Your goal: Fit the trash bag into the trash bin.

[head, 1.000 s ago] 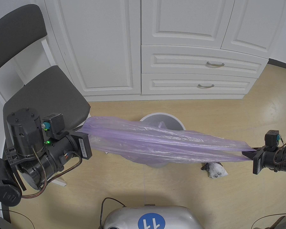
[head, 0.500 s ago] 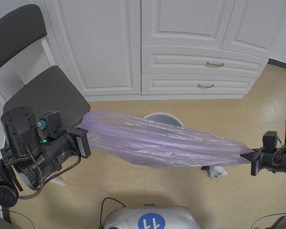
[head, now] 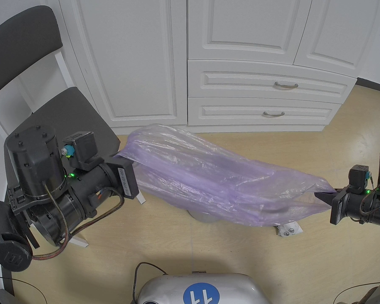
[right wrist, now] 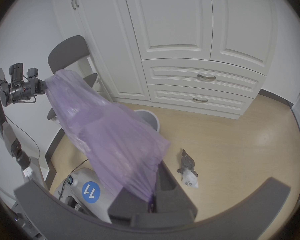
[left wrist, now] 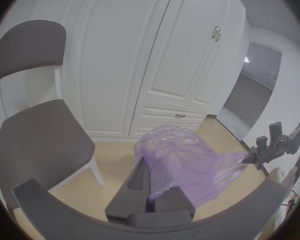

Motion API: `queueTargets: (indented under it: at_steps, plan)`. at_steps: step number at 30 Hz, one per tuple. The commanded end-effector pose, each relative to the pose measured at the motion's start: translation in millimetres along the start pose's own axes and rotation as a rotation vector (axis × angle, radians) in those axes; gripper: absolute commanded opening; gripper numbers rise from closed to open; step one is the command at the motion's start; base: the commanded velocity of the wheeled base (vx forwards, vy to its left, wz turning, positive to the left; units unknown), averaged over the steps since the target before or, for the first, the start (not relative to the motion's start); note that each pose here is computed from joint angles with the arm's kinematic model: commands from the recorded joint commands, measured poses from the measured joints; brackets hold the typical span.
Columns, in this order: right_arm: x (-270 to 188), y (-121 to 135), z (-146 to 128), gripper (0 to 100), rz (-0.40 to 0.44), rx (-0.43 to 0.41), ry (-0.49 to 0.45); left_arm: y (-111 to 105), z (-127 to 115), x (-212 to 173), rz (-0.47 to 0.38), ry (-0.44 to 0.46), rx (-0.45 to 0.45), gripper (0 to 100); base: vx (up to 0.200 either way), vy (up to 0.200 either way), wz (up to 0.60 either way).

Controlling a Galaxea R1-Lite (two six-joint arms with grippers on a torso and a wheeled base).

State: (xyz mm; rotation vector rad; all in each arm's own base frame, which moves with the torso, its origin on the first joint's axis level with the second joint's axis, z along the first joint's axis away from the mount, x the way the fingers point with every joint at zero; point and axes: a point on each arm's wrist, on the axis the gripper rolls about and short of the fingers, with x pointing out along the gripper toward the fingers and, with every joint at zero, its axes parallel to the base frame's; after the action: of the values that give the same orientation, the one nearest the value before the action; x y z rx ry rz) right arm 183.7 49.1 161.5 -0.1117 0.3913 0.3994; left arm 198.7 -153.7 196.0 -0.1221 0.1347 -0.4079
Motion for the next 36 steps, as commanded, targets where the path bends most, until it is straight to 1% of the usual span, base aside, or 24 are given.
queueTargets:
  at_steps: [1,2,4,7,11,16,19,21,27,32,36]
  plan:
    - [-1.6,6.5,-0.5,0,0.030,-0.002,-0.008,-11.6,-4.3,1.6,-0.043,0.015,0.001,0,0.000,0.000,0.00]
    - [-3.0,10.5,-0.8,0,0.048,-0.009,-0.011,-19.3,-6.9,2.3,-0.071,0.014,-0.024,0,0.000,0.000,0.00]
    - [-3.2,13.1,-1.2,0,0.060,-0.014,-0.011,-26.2,-7.0,2.4,-0.098,-0.006,-0.044,0,0.000,0.000,0.00]
    - [-3.1,15.6,-1.0,0,0.073,-0.018,-0.012,-30.6,-9.7,4.9,-0.112,-0.010,-0.045,0,0.000,0.000,0.00]
    - [-5.2,25.6,-1.3,0,0.120,-0.011,-0.016,-39.7,-17.6,12.0,-0.138,-0.008,-0.044,0,0.000,0.000,0.00]
    - [-8.4,31.4,-1.9,0,0.146,-0.021,-0.022,-46.7,-21.8,14.8,-0.162,-0.020,-0.049,0,0.000,0.000,0.00]
    - [-7.3,31.6,0.0,0,0.147,-0.019,-0.026,-52.0,-21.4,13.6,-0.182,-0.034,-0.052,0,0.000,0.000,0.00]
    - [-5.6,31.6,0.1,0,0.148,-0.011,-0.021,-54.0,-21.0,12.6,-0.190,-0.035,-0.053,0,0.000,0.000,0.00]
    - [-0.6,35.5,6.8,0,0.165,0.049,-0.025,-60.1,-19.3,20.2,-0.199,-0.046,-0.065,0,0.000,0.000,0.00]
    - [1.6,36.0,10.0,0,0.161,0.078,-0.028,-60.6,-19.6,21.4,-0.202,-0.058,-0.076,0,0.000,0.000,0.00]
    - [7.8,40.5,15.1,0,0.160,0.125,-0.025,-62.1,-18.4,22.8,-0.206,-0.063,-0.079,0,0.000,0.000,0.00]
